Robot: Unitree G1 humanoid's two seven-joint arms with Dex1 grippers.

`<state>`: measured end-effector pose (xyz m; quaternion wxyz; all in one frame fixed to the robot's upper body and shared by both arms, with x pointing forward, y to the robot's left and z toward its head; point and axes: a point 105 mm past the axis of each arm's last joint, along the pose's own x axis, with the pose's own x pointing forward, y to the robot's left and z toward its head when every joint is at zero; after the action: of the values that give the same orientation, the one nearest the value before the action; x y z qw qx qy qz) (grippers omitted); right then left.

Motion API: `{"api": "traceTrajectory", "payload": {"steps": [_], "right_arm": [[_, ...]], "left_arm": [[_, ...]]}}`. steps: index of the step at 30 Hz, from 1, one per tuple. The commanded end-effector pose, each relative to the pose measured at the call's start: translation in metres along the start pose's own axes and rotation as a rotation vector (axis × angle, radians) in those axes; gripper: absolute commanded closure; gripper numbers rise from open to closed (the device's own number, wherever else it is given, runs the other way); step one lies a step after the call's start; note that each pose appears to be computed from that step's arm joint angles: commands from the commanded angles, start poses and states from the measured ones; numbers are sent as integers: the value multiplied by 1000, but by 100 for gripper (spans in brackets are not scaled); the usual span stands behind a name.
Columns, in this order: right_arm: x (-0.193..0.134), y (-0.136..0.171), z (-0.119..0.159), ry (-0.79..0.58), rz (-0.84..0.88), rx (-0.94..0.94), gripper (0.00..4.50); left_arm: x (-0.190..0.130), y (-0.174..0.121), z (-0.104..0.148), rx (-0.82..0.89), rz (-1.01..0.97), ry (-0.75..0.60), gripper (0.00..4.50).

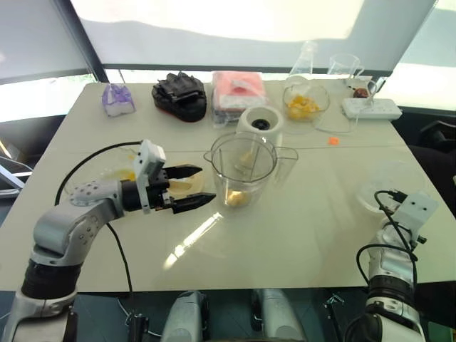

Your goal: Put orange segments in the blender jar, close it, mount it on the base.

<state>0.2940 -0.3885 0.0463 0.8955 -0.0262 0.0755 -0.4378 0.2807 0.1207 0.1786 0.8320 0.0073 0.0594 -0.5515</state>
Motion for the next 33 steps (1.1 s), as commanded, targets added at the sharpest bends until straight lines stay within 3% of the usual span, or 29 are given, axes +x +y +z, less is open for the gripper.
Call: {"api": "traceTrajectory", "payload": {"steps": [1, 3, 16, 20, 23, 29, 33], "right_arm": [[0, 1, 7, -31, 4, -20, 109], [-3, 1, 8, -44, 14, -29, 9], [-56, -32, 29, -178, 75, -122, 3], [-88, -30, 54, -293, 269, -161, 3], [-127, -30, 83, -326, 528, -178, 3], [-181, -30, 102, -246, 891, -285, 3], [-202, -22, 104, -196, 996, -294, 3]], "left_arm": [[0, 0, 12, 49, 1, -22, 0], [-1, 0, 12, 47, 1, -22, 0], [0, 4, 8, 39, -1, -15, 0], [-6, 12, 7, 44, 21, 4, 0], [-22, 52, 0, 103, 194, 110, 0], [-31, 103, 0, 268, 251, 272, 0], [-22, 131, -2, 408, 195, 406, 0]]}}
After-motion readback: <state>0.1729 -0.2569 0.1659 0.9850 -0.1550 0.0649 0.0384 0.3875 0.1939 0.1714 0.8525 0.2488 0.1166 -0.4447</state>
